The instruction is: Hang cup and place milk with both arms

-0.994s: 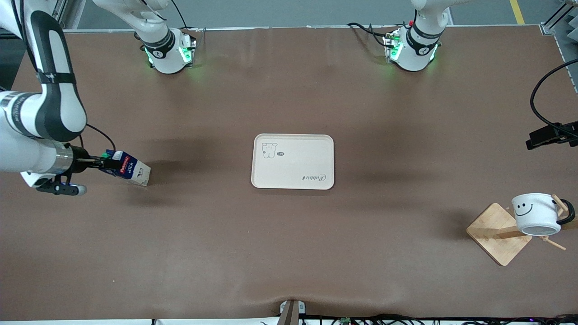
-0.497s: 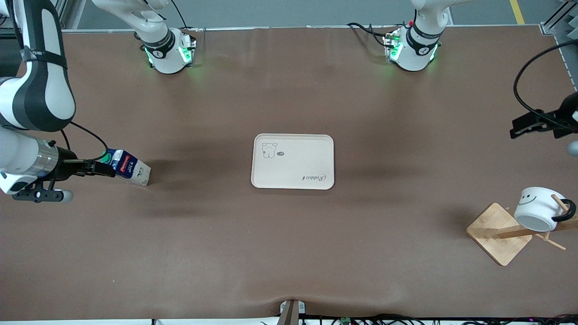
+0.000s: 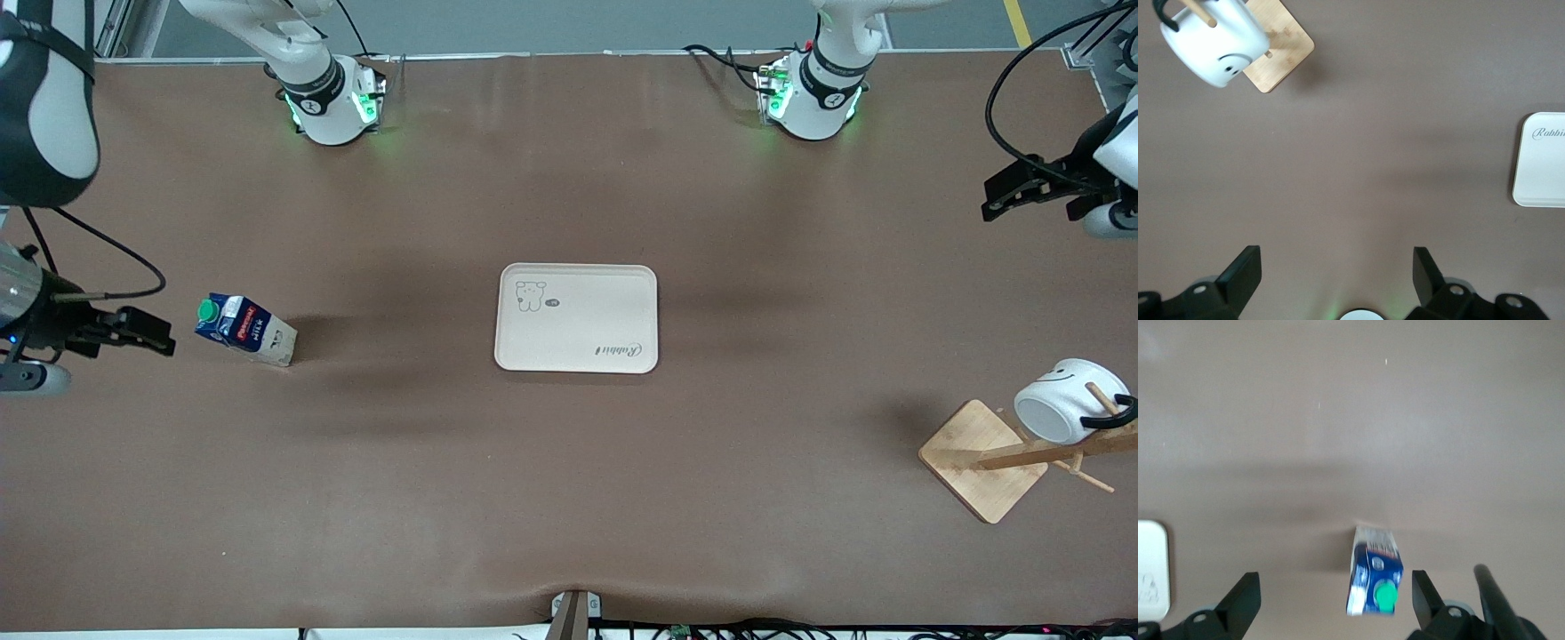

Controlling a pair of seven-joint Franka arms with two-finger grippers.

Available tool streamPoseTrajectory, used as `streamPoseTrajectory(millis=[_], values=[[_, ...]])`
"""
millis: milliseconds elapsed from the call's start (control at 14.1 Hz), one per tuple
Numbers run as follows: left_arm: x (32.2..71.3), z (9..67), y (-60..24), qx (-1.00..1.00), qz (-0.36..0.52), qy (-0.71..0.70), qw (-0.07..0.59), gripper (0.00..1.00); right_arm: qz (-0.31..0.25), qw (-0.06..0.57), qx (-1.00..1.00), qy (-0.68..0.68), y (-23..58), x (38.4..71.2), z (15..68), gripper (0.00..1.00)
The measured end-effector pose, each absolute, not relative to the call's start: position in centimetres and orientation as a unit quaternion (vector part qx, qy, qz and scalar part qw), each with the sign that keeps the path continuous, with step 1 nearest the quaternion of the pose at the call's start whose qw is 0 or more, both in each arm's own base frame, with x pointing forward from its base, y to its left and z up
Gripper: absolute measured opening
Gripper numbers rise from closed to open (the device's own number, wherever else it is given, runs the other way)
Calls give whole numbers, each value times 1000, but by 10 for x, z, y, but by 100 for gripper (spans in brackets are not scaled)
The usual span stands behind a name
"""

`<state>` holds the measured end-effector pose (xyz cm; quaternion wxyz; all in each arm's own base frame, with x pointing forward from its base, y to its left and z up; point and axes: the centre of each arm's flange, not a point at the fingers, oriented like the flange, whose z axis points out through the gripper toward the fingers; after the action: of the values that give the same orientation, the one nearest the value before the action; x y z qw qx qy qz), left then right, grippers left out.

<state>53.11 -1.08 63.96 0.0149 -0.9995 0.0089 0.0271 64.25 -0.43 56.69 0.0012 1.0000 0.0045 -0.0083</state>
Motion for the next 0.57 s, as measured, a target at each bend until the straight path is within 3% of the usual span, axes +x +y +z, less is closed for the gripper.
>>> streamPoseTrajectory(millis=[284, 568], values=[[525, 646, -10, -1000, 21, 6, 6, 100, -18, -2, 999, 43, -17, 608, 607, 100], [525, 645, -1, -1000, 19, -3, 1, 100, -49, -13, 996, 71, -25, 547, 608, 100]])
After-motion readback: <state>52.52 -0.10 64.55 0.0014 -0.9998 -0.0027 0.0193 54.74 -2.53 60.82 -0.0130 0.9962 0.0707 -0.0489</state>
